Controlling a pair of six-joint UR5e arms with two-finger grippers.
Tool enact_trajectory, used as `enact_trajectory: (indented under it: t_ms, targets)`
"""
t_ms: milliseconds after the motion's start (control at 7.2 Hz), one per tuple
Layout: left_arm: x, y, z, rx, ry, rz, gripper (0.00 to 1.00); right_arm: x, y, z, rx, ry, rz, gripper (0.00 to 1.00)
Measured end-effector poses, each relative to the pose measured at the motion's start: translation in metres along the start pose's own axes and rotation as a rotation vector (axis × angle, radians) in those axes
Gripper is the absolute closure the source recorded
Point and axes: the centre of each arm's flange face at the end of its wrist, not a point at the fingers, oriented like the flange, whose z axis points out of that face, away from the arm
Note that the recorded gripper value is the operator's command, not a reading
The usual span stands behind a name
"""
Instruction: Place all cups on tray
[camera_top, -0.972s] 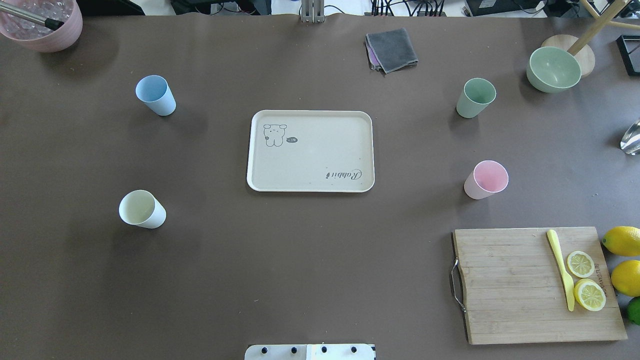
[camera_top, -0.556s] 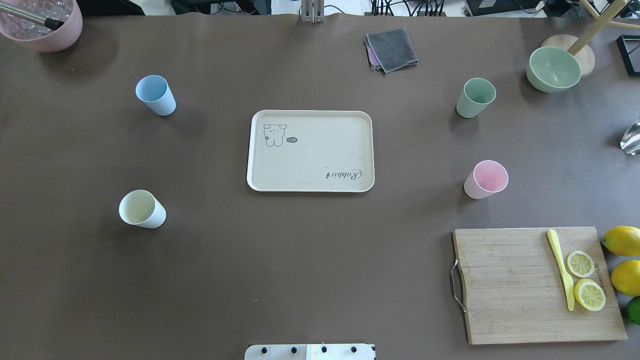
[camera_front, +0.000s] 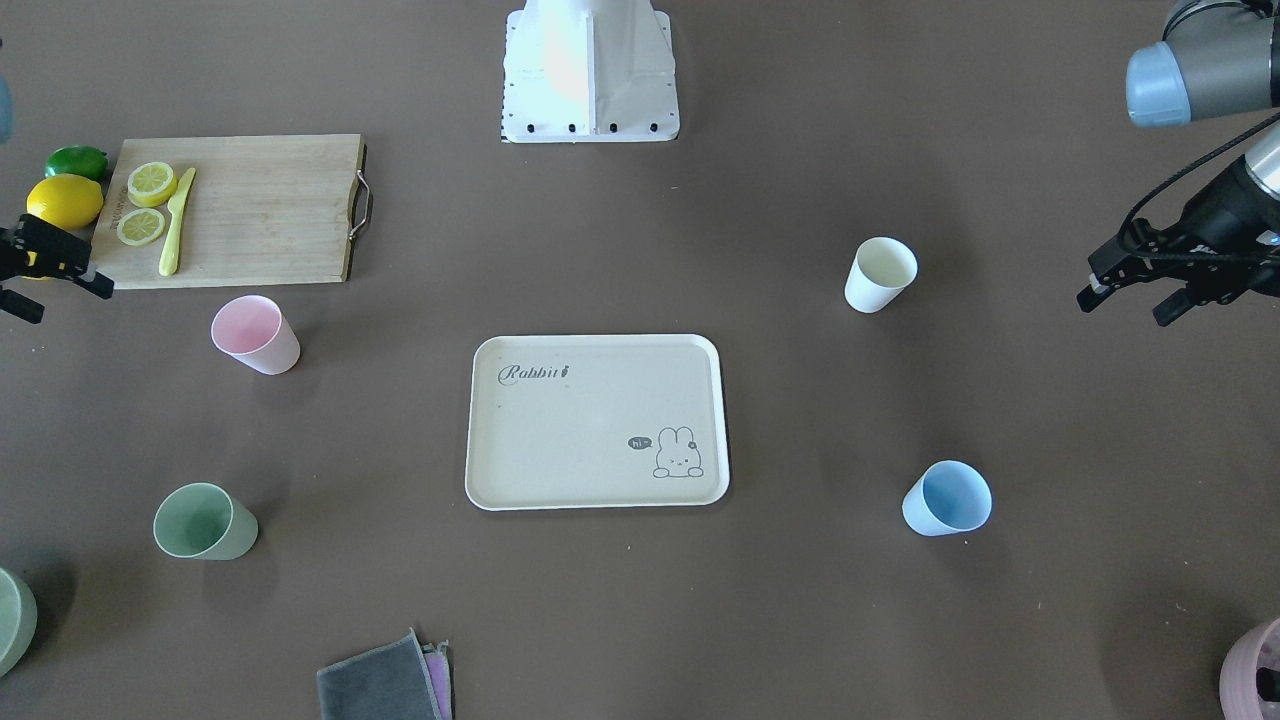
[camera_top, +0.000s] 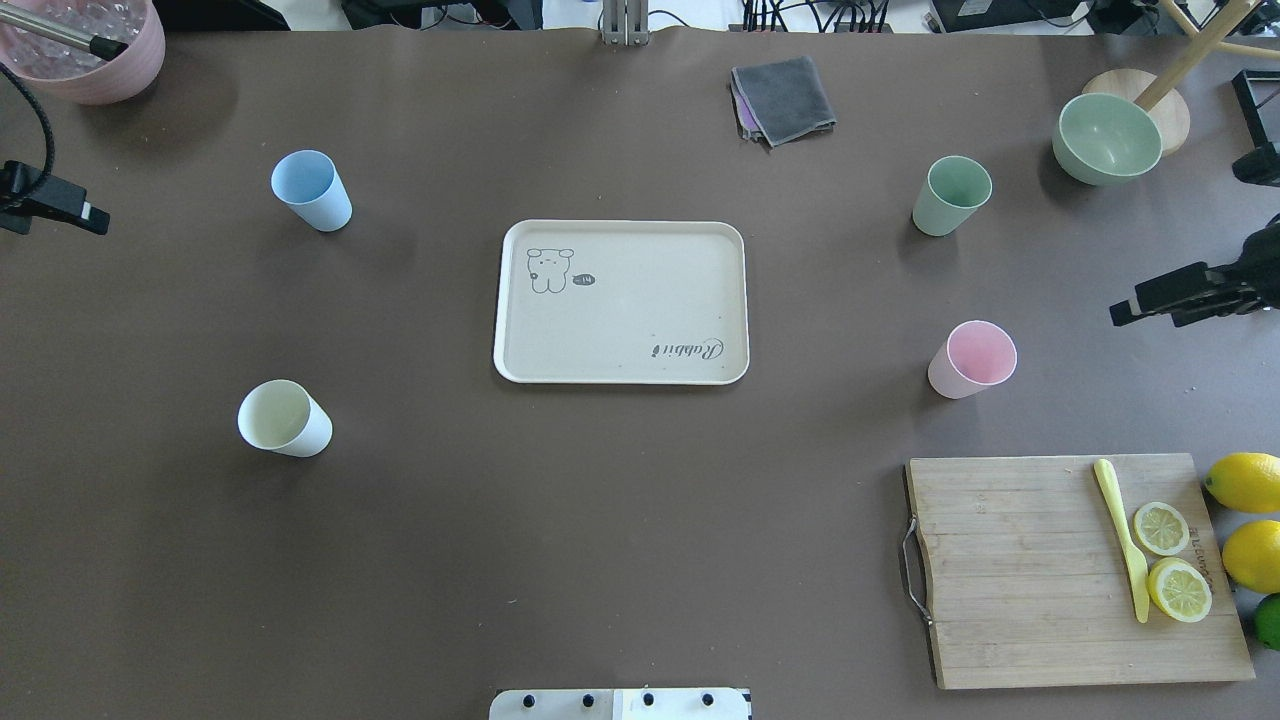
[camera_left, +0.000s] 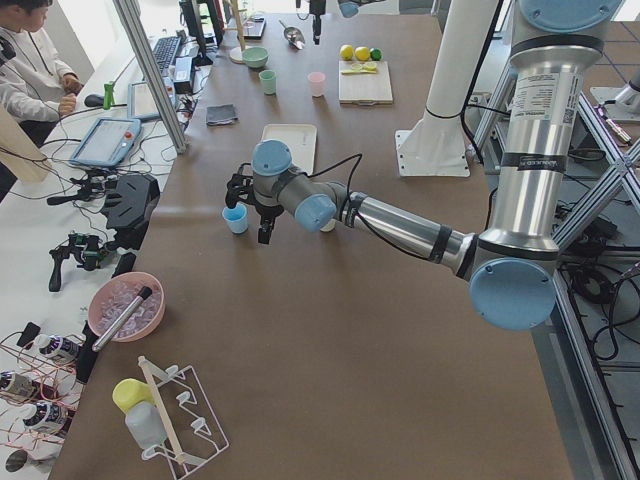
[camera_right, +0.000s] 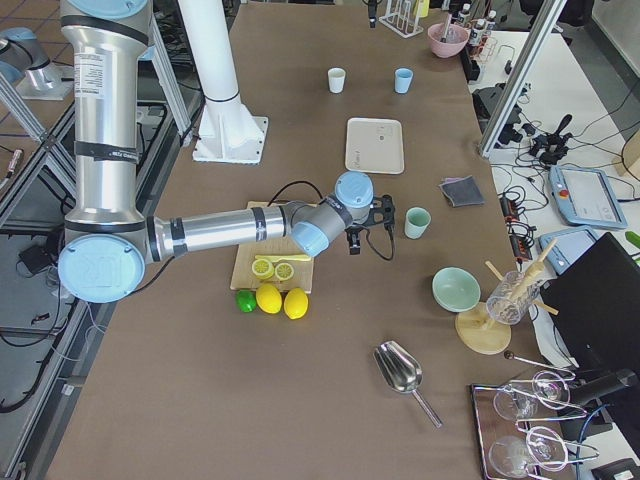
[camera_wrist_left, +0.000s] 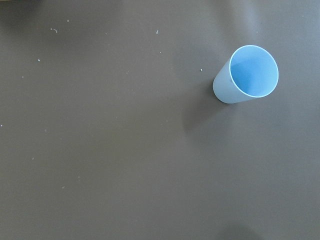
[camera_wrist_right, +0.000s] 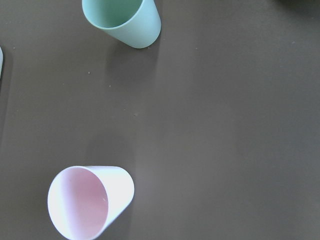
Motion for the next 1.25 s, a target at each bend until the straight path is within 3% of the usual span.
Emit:
enact_trajectory:
  t_ms: [139,417,556,833,972,1250]
  targets:
    - [0.017,-0.001,0.007,0.004,-0.002,-0.016,0.02,-0.025,0.000,0.025,-0.003,0.017,0.007,0.03]
    - [0.037,-0.002,0.015,0.002,0.004,-0.041,0.02,-0.055,0.003,0.061,-0.014,0.039,0.004,0.22]
    - [0.041,-0.002,0.016,0.002,0.007,-0.046,0.02,-0.057,0.004,0.071,-0.023,0.046,0.006,0.37]
    - [0.046,0.001,0.012,0.006,0.012,-0.046,0.02,-0.053,0.003,0.085,-0.040,0.060,0.015,0.85]
    - [0.048,0.004,0.012,0.005,0.014,-0.055,0.02,-0.054,0.001,0.090,-0.045,0.061,0.016,1.00]
    - [0.056,0.018,0.013,0.000,0.015,-0.082,0.03,-0.059,0.001,0.094,-0.059,0.050,0.009,1.00]
